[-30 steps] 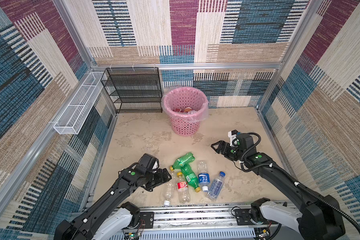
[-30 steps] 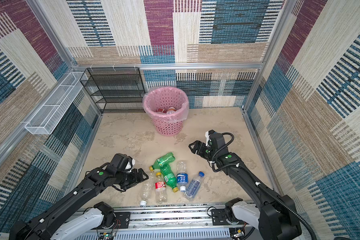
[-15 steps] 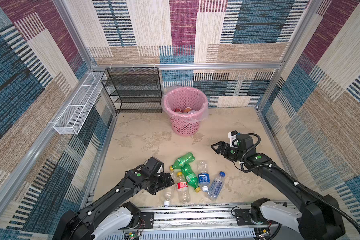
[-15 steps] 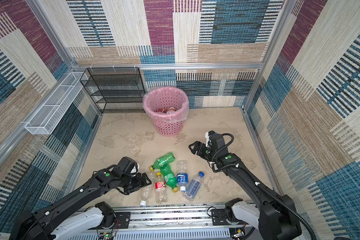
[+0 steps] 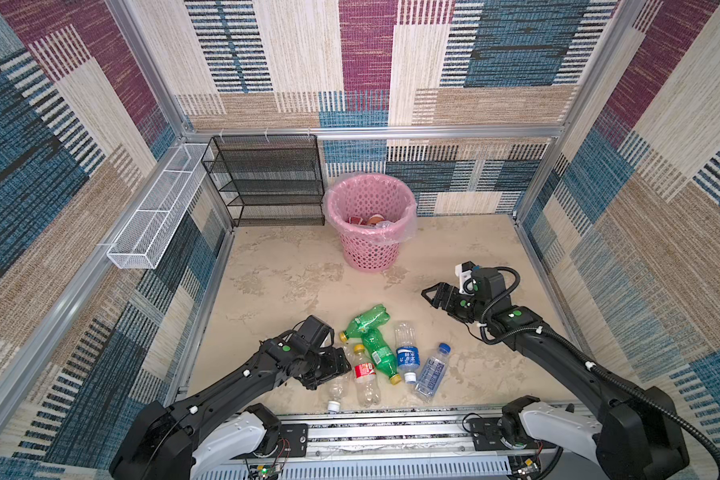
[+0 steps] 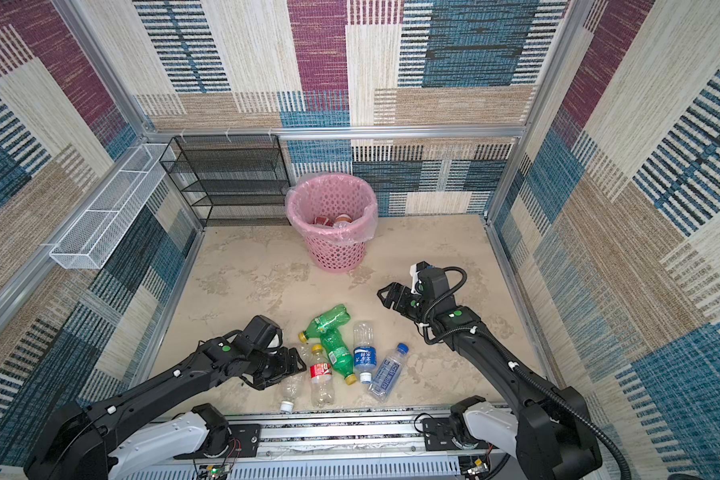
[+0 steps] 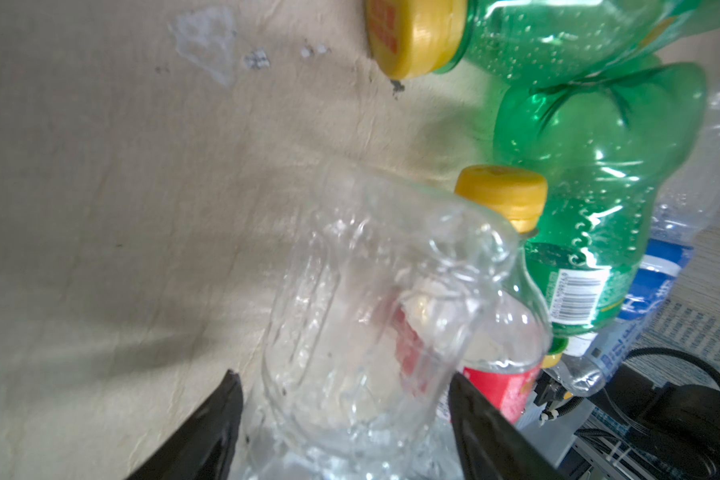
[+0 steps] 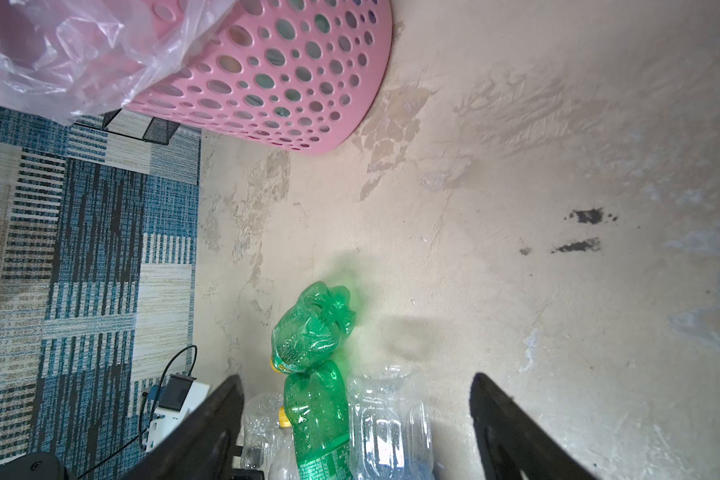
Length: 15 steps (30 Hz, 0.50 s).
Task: Throw the plastic bottles in the bin
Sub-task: 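Lower the left gripper onto the crushed clear bottle and close it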
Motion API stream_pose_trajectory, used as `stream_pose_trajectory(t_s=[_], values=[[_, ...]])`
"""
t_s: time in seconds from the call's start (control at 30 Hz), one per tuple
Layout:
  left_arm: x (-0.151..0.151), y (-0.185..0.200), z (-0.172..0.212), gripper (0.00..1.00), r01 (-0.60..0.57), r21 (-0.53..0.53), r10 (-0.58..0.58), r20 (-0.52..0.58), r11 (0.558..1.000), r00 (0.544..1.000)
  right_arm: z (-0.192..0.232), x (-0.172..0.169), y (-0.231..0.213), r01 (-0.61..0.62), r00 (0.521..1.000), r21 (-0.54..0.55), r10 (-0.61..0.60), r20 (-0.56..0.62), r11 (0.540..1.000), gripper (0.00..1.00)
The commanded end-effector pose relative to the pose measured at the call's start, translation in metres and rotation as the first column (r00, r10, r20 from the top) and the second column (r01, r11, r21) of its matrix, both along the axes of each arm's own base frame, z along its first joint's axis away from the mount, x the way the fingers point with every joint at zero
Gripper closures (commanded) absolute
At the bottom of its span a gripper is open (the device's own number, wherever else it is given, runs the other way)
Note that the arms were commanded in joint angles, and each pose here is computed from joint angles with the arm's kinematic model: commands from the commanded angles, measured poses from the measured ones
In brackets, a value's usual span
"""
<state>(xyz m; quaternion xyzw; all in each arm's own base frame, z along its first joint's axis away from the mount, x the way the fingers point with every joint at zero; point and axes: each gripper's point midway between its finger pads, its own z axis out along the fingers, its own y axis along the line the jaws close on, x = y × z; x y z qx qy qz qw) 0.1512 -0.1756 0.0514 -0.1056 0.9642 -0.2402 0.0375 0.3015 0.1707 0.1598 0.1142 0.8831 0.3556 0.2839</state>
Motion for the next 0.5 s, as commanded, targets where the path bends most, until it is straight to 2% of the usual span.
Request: stream_pose_trajectory(t_s=[0.0, 0.47], values=[[0.0026, -0.0026, -0.0009, 0.22, -0.009, -0.011, 0.009, 0.002, 1.0, 1.0, 0.0052, 0.0039, 0.0034, -0.01, 1.0, 0.014, 0.009, 0.026, 1.0, 0.14], [0.0047, 0.0059, -0.0013, 0.31, -0.029, 0.027, 0.028, 0.027, 0.999, 0.999, 0.0042, 0.006, 0.004, -0.012, 1.0, 0.009, 0.012, 0.024, 1.0, 0.14]])
